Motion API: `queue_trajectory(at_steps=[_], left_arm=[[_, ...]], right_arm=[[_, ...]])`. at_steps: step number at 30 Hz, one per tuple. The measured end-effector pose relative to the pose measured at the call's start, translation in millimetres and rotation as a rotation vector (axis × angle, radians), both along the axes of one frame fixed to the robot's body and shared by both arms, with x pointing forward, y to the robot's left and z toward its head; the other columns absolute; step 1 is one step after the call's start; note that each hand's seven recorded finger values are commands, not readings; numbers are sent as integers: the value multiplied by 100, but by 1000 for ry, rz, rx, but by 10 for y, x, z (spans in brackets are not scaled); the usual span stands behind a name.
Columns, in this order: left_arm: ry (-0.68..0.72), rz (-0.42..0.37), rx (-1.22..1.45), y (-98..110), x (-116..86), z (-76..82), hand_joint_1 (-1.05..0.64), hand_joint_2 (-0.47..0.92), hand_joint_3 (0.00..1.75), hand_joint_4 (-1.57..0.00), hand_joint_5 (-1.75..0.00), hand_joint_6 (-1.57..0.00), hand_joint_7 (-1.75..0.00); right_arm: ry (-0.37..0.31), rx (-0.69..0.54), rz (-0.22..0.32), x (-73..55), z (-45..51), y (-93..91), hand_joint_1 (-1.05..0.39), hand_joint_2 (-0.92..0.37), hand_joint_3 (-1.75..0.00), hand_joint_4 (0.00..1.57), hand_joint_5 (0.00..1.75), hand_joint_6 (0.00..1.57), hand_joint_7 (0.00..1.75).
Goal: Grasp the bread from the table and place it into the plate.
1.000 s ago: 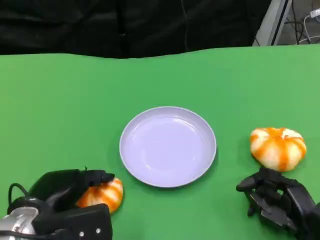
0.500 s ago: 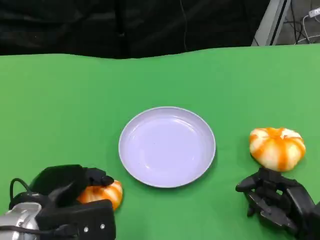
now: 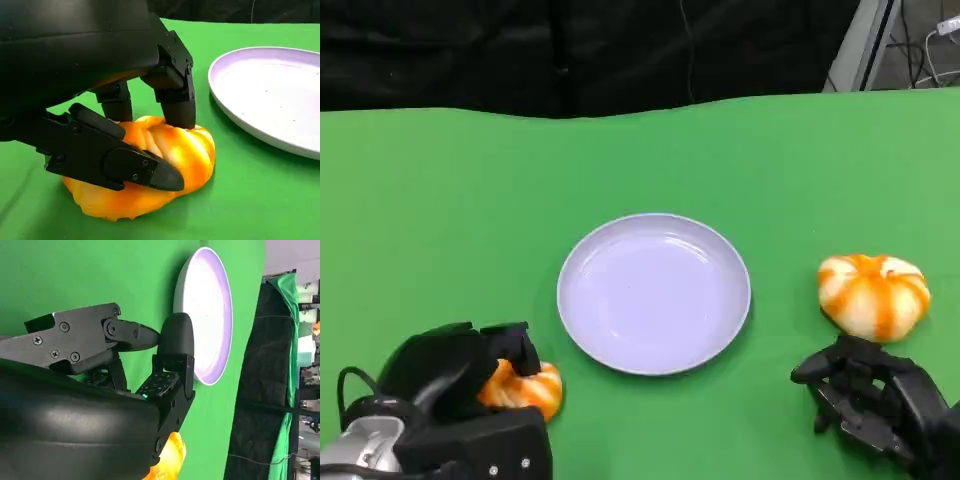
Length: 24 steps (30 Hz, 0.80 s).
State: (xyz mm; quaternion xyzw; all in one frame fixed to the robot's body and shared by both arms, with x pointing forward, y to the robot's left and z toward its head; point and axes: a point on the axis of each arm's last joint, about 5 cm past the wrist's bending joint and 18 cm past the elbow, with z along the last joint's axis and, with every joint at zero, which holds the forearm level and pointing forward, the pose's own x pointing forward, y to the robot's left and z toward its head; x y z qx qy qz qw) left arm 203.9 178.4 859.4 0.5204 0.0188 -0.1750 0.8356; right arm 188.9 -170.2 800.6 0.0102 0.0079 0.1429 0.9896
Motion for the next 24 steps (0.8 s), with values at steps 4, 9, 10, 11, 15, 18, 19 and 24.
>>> queue_trajectory(at_steps=[4,9,10,11,15,18,19,24], left_arm=[[-4,1,-1,-3,-3,-7,-7,92,18,-62,-175,-63,-154],[-3,0,-1,-4,-4,-8,-7,92,18,-62,-175,-63,-154],[-3,0,-1,-4,-4,-9,-10,91,17,-63,-175,-63,-154],[-13,1,-4,-3,-5,-16,-10,90,16,-63,-175,-63,-153],[-74,14,-25,15,-37,-83,-10,89,15,-66,-175,-67,-150],[-111,20,-42,20,-75,-97,-9,88,15,-65,-175,-67,-149],[-121,21,-46,23,-88,-97,-9,88,15,-65,-175,-67,-148],[-157,16,-32,37,-122,-53,-9,89,14,-66,-175,-70,-141]], right_arm=[[0,0,0,-1,0,0,-28,-92,-43,66,174,76,107],[0,0,0,-1,0,0,-28,-92,-43,66,174,75,107],[0,0,0,-1,0,-1,-28,-92,-44,66,174,75,107],[0,0,0,-1,0,-1,-28,-92,-44,66,174,75,107],[0,0,-1,-1,0,0,-28,-92,-44,65,174,75,107],[0,1,0,-2,0,-1,-28,-92,-44,65,174,75,107],[0,1,-1,-2,0,-1,-28,-92,-44,65,174,75,107],[-1,1,-2,-2,1,-2,-28,-92,-44,66,174,75,106]])
